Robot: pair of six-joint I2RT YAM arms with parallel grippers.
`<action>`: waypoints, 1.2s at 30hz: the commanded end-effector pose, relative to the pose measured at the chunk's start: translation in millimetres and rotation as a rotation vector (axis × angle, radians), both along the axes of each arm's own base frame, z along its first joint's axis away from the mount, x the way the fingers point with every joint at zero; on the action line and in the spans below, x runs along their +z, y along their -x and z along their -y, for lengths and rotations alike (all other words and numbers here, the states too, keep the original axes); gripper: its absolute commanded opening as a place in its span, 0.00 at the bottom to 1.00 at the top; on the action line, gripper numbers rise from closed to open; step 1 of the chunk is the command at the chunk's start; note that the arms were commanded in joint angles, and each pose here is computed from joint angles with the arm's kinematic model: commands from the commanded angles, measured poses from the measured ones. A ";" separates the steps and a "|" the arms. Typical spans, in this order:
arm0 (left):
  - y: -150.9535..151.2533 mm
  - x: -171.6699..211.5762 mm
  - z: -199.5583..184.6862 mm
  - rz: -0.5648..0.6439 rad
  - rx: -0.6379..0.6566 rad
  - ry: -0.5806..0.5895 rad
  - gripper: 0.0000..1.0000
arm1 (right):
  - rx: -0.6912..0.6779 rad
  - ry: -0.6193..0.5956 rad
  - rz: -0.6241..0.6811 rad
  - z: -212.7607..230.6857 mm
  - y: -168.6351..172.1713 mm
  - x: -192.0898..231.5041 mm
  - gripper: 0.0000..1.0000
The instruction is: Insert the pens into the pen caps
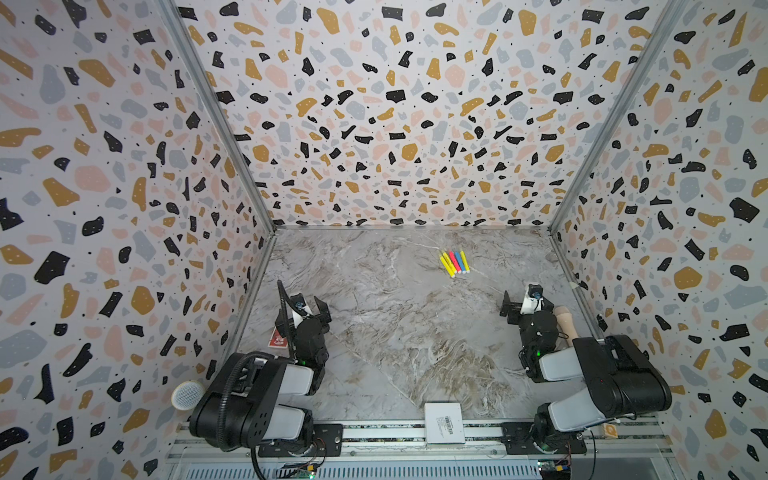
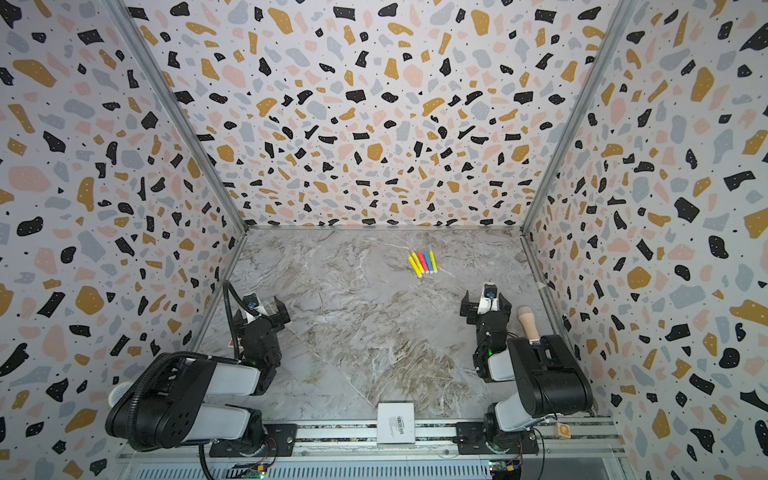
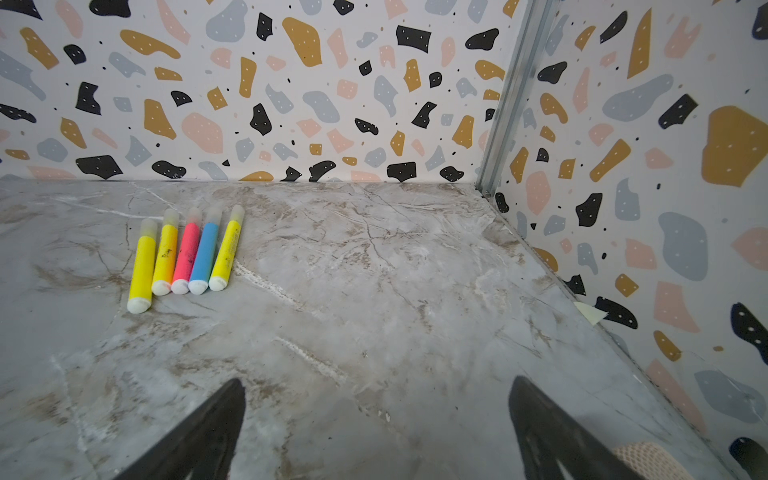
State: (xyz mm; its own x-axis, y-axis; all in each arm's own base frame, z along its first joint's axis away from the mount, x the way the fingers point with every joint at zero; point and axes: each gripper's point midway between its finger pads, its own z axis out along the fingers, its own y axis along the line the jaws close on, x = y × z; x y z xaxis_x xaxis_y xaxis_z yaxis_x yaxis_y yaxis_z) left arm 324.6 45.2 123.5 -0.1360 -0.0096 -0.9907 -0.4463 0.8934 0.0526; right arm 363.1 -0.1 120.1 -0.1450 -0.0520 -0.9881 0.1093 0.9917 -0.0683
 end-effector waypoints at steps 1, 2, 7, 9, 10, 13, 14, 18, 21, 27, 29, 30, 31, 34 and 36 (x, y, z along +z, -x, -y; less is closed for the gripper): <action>-3.5 14.0 -6.8 0.056 0.044 0.006 1.00 | -0.003 -0.016 0.017 0.9 0.5 5.8 0.99; -3.7 13.8 -7.0 0.056 0.045 0.006 1.00 | -0.003 -0.016 0.017 1.0 0.5 5.9 0.99; -2.7 14.8 -7.1 0.061 0.044 0.009 0.99 | -0.003 -0.015 0.017 0.9 0.5 5.9 0.99; -2.6 14.8 -7.2 0.061 0.044 0.009 1.00 | -0.003 -0.015 0.015 0.9 0.5 5.4 0.99; -2.5 14.7 -7.5 0.061 0.045 0.009 0.99 | -0.002 -0.015 0.016 0.8 0.5 5.7 0.99; -2.5 14.6 -7.4 0.060 0.045 0.008 0.99 | -0.002 -0.016 0.016 0.7 0.5 5.8 0.99; -2.9 14.5 -7.3 0.060 0.044 0.009 1.00 | -0.003 -0.016 0.015 1.0 0.5 5.5 0.99; -14.2 12.8 14.7 0.028 -0.101 -0.031 0.99 | -0.003 -0.015 0.016 1.0 0.4 5.5 0.99; -17.0 11.8 20.8 0.020 -0.140 -0.038 1.00 | -0.004 -0.016 0.013 1.1 0.5 4.6 0.99; -20.6 10.9 20.6 0.014 -0.159 -0.027 0.99 | 0.222 -0.005 -0.016 -27.6 -6.8 1.9 0.99; -20.6 10.8 20.2 0.014 -0.159 -0.027 0.99 | 0.218 -0.006 -0.017 -26.9 -6.9 1.8 0.99; -20.6 10.7 20.3 0.013 -0.160 -0.027 1.00 | 0.219 -0.006 -0.017 -27.0 -7.2 1.9 0.99; -20.6 10.6 20.5 0.013 -0.161 -0.027 1.00 | 0.219 -0.005 -0.017 -27.0 -7.2 2.0 0.99; -20.4 11.2 20.5 0.015 -0.161 -0.026 1.00 | 0.218 -0.003 -0.018 -26.8 -7.1 1.8 0.99; -19.6 11.8 20.0 0.019 -0.159 -0.026 0.99 | 0.221 -0.002 -0.018 -27.4 -7.0 2.0 0.99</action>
